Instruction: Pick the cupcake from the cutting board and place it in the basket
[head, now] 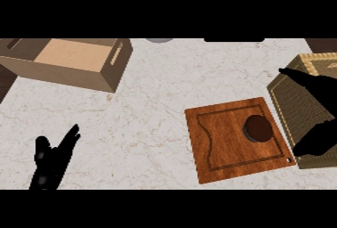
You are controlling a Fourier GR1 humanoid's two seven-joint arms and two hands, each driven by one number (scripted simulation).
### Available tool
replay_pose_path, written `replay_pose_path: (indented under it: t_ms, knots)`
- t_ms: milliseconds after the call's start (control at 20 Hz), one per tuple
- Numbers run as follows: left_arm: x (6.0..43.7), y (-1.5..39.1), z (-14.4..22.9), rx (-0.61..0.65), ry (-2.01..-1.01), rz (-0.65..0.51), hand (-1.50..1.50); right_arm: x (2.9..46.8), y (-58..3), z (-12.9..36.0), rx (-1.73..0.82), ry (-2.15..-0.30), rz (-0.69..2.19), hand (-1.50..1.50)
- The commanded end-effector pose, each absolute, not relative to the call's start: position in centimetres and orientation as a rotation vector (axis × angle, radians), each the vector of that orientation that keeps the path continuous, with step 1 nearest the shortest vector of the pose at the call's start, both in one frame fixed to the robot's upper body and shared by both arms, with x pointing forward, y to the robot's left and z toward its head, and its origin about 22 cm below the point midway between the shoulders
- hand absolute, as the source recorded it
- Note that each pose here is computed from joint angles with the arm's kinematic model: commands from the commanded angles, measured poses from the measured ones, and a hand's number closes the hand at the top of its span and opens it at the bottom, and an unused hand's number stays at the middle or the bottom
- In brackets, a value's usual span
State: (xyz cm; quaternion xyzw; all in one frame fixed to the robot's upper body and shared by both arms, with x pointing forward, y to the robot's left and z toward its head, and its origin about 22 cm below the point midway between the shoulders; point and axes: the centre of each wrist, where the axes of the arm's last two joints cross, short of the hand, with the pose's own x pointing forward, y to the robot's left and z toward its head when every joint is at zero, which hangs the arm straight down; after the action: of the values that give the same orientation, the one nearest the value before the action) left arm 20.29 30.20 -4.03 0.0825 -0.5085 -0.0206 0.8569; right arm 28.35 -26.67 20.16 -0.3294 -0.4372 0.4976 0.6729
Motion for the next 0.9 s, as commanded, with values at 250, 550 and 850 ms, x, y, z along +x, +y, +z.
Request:
replay_pose_path:
  t_ms: [250,550,850]
  knots:
    - [20.1,29.1,-3.9,0.136,-1.027,-0.028,0.00,29.1,-25.7,14.0,-0.733,-0.910,1.147,-1.50]
    - [20.2,29.1,-5.7,0.153,-1.045,-0.011,0.00,27.9,-27.3,11.2,-0.738,-0.955,1.122,-1.50]
    - [18.3,28.1,-5.6,0.163,-1.025,-0.035,0.00,28.9,-25.7,10.4,-0.743,-0.948,1.101,-1.50]
